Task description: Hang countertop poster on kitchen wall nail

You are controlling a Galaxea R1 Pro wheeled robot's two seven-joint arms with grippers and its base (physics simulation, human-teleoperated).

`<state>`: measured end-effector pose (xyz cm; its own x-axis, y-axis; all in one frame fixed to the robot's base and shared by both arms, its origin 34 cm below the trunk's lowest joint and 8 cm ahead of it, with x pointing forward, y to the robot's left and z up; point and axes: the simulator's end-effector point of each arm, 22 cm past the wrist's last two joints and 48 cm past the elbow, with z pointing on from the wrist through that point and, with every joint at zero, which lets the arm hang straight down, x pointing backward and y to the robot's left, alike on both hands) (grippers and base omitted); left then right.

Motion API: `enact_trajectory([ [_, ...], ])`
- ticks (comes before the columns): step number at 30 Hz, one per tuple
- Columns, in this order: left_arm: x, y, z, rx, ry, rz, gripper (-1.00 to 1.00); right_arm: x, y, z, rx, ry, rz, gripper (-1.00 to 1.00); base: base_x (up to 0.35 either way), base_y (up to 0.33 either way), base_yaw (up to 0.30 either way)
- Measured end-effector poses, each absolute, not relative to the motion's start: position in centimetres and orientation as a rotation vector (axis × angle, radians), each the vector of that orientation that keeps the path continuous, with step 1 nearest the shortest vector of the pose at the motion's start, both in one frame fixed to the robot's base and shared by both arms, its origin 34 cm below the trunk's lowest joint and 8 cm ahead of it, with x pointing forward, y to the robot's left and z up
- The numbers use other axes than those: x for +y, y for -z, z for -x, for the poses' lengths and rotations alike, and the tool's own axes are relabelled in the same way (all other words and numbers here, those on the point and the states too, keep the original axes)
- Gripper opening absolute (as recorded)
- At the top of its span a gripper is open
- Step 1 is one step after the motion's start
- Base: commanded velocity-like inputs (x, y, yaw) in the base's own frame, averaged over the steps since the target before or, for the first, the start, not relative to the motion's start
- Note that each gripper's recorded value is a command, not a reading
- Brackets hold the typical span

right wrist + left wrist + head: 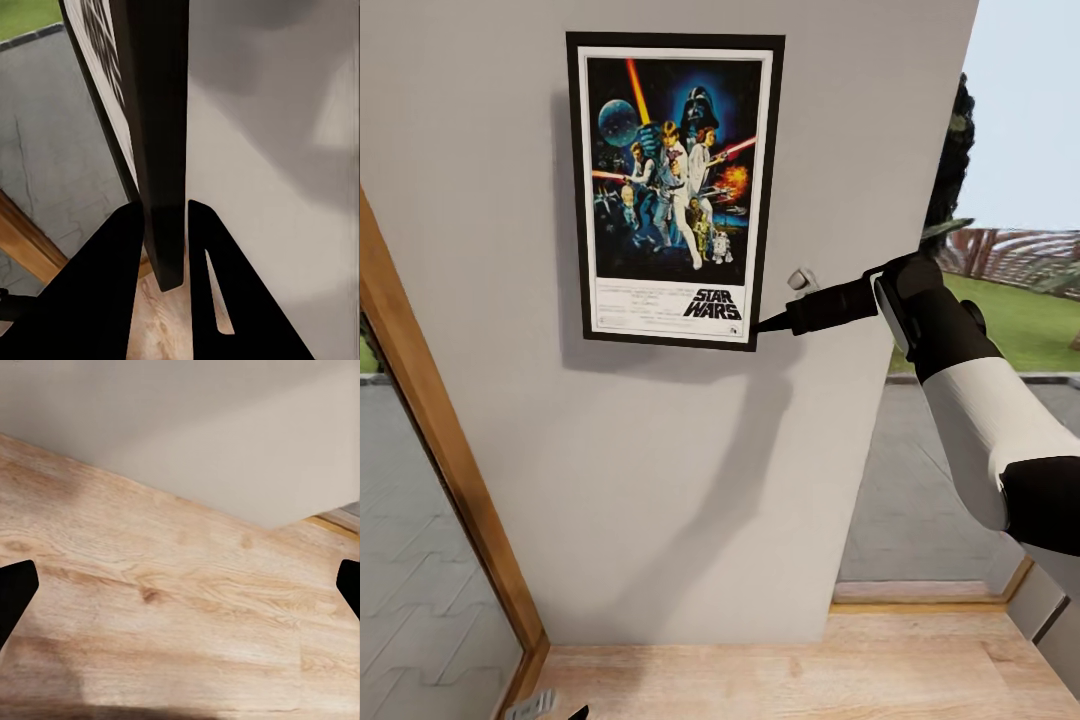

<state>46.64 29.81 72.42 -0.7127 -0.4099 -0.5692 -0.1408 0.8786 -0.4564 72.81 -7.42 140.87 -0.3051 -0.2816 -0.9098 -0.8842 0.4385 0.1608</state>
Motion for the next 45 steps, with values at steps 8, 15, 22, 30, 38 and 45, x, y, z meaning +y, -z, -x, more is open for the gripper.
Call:
enact_trajectory([
  [8, 29.81, -72.39, -46.66, 2.348, 0.503, 0.395, 1.00, -7.41, -140.91, -72.85, 1.814, -0.864, 0.997, -1.00, 0.130, 0.000, 0.000],
  [15, 29.82, -72.39, -46.66, 2.348, 0.502, 0.395, 1.00, -7.40, -140.92, -72.85, 1.814, -0.863, 0.997, -1.00, 0.010, 0.000, 0.000],
  [22, 29.82, -72.39, -46.66, 2.348, 0.503, 0.395, 1.00, -7.43, -140.88, -72.88, 1.815, -0.862, 0.997, -1.00, 0.001, 0.000, 0.000],
  [30, 29.82, -72.39, -46.66, 2.348, 0.503, 0.395, 1.00, -7.44, -140.84, -72.90, 1.817, -0.863, 0.996, -1.00, 0.000, 0.000, 0.000],
  [38, 29.82, -72.39, -46.66, 2.348, 0.503, 0.395, 1.00, -7.43, -140.86, -72.89, 1.816, -0.862, 0.997, -1.00, 0.005, 0.000, 0.000],
  [45, 29.81, -72.42, -46.64, 2.347, 0.503, 0.395, 1.00, -7.43, -140.91, -72.83, 1.816, -0.862, 0.997, -1.00, 0.191, 0.000, 0.000],
])
